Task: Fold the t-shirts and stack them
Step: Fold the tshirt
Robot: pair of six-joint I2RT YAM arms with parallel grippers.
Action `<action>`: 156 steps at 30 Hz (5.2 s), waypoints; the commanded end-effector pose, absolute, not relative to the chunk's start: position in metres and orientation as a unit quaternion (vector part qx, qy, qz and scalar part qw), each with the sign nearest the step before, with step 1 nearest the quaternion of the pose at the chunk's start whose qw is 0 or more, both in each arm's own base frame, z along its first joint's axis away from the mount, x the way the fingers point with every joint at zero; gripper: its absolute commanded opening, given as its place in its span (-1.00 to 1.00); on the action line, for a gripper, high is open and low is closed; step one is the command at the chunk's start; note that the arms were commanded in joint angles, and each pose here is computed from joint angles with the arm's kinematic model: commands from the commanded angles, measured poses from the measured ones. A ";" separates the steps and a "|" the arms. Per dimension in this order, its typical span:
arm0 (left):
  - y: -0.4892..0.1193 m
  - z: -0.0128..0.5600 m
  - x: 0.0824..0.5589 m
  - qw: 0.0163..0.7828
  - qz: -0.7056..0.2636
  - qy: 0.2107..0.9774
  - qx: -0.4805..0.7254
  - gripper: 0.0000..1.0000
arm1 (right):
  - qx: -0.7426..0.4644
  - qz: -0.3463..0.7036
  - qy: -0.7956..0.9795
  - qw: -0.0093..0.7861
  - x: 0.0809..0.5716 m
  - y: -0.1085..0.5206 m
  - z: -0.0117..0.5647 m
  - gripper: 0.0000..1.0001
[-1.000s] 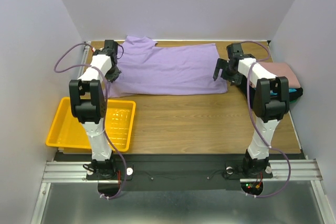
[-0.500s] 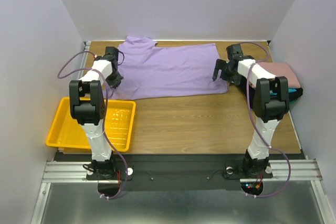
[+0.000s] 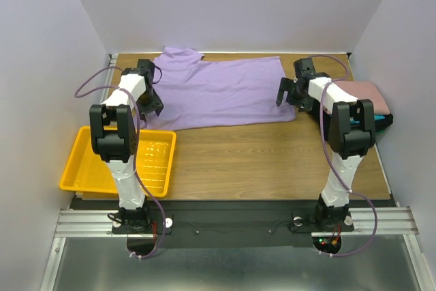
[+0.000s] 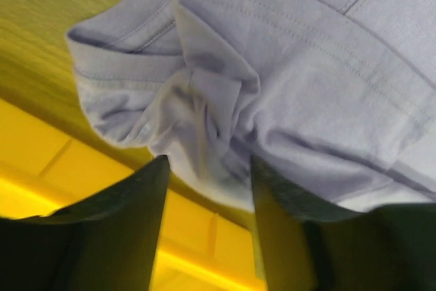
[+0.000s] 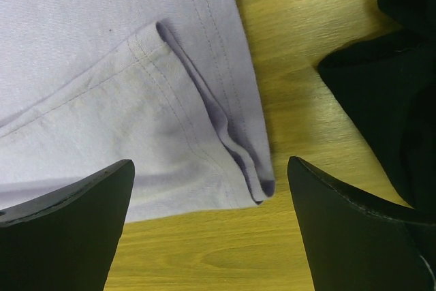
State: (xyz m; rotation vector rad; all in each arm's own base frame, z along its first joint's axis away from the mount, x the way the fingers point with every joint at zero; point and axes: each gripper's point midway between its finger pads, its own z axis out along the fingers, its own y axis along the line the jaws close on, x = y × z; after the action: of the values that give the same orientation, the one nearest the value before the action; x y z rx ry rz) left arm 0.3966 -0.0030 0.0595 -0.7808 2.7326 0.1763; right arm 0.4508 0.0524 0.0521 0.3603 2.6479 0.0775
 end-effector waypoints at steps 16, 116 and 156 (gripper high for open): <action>0.014 0.098 0.486 0.225 0.052 0.922 -0.310 0.60 | 0.123 0.036 0.959 0.252 0.457 0.053 0.062 1.00; -0.113 0.133 0.537 0.326 -0.057 0.943 -0.048 0.97 | 0.081 0.000 0.952 0.296 0.426 0.048 0.087 1.00; -0.095 0.027 0.474 0.176 0.078 0.979 -0.067 -0.73 | 0.087 -0.002 0.958 0.272 0.418 0.047 0.067 1.00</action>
State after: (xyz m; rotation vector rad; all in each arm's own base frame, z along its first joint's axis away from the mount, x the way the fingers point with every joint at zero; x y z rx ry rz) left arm 0.4924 -0.1001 0.0311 -0.2119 2.7142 0.1235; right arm 0.4082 0.0468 0.0546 0.2193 2.6348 -0.0053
